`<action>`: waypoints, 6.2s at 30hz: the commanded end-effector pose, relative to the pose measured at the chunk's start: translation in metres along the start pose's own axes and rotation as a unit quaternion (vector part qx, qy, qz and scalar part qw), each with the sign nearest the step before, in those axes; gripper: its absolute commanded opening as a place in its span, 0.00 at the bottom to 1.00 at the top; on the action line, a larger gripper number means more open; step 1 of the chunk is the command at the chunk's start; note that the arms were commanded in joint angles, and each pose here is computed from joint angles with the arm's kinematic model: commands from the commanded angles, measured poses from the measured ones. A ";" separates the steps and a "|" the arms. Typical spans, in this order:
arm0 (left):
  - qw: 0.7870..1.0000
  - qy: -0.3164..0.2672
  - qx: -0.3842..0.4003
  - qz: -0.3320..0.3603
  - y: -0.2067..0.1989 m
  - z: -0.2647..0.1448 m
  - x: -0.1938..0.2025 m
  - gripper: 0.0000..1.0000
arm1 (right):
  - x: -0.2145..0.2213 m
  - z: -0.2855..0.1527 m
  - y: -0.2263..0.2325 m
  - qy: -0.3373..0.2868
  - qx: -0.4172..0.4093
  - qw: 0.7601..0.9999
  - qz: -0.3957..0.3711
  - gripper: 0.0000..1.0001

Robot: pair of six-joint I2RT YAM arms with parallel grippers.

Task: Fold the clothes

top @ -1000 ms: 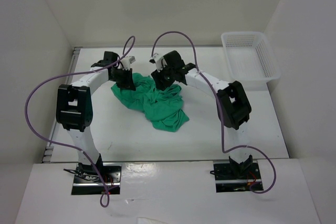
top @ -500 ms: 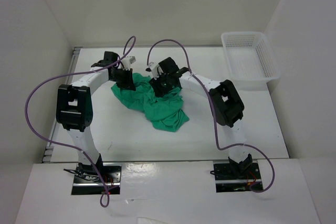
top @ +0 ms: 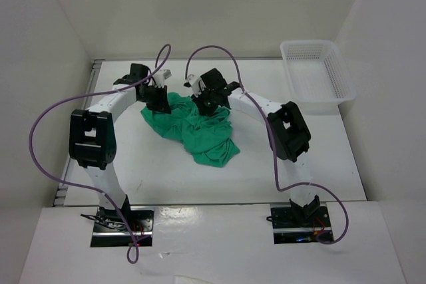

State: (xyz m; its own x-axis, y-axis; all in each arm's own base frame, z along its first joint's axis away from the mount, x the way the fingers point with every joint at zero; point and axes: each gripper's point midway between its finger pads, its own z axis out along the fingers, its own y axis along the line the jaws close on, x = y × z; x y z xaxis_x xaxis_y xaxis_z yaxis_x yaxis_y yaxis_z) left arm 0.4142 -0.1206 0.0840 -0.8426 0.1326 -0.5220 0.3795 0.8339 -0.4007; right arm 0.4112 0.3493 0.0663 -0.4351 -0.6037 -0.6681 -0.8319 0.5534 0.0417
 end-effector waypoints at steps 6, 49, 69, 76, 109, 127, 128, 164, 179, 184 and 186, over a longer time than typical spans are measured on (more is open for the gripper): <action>0.994 -0.097 -0.019 0.053 -0.021 -0.069 -0.062 0.00 | -0.100 -0.125 -0.023 -0.128 0.110 0.985 -0.044 0.10; 0.992 0.008 -0.120 0.044 0.069 -0.107 0.034 0.31 | 0.001 -0.186 -0.044 -0.066 0.094 0.992 -0.054 0.18; 0.994 0.026 0.037 0.099 -0.052 -0.018 0.017 0.77 | 0.031 -0.164 -0.045 -0.022 0.095 0.994 -0.044 0.18; 0.995 0.003 -0.021 0.095 -0.042 -0.016 0.014 0.76 | 0.032 -0.164 -0.045 -0.026 0.097 0.994 -0.045 0.19; 0.994 0.072 0.081 0.033 -0.059 0.014 0.068 0.61 | 0.032 -0.163 -0.043 -0.033 0.095 0.994 -0.042 0.19; 0.991 0.048 0.128 0.011 -0.057 0.016 0.051 0.58 | 0.030 -0.163 -0.044 -0.037 0.096 0.994 -0.044 0.19; 0.991 0.044 0.130 0.006 -0.054 0.014 0.050 0.58 | 0.030 -0.163 -0.044 -0.037 0.096 0.994 -0.044 0.19; 0.984 -0.093 0.152 0.022 -0.039 -0.084 -0.046 0.02 | 0.022 -0.181 -0.054 -0.057 0.123 0.990 -0.043 0.18; 0.972 -0.203 0.113 0.019 0.004 -0.198 -0.040 0.05 | 0.044 -0.190 -0.085 -0.037 0.183 0.982 -0.010 0.31; 0.976 -0.183 0.122 0.003 0.006 -0.184 -0.021 0.09 | 0.060 -0.182 -0.111 -0.022 0.213 0.976 0.031 0.41; 0.976 -0.176 0.124 0.000 0.007 -0.181 -0.018 0.09 | 0.060 -0.181 -0.125 -0.018 0.230 0.972 0.049 0.43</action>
State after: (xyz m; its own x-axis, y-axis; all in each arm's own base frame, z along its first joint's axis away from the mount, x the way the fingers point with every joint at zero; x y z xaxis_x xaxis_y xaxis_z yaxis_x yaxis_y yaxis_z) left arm 0.3656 -0.0148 0.2216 -0.7038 -0.1257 -0.6992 0.4334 0.7039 -0.5628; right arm 0.4017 0.1523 0.1485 -0.4641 -0.5737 -0.6749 -0.6285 0.7501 -0.2055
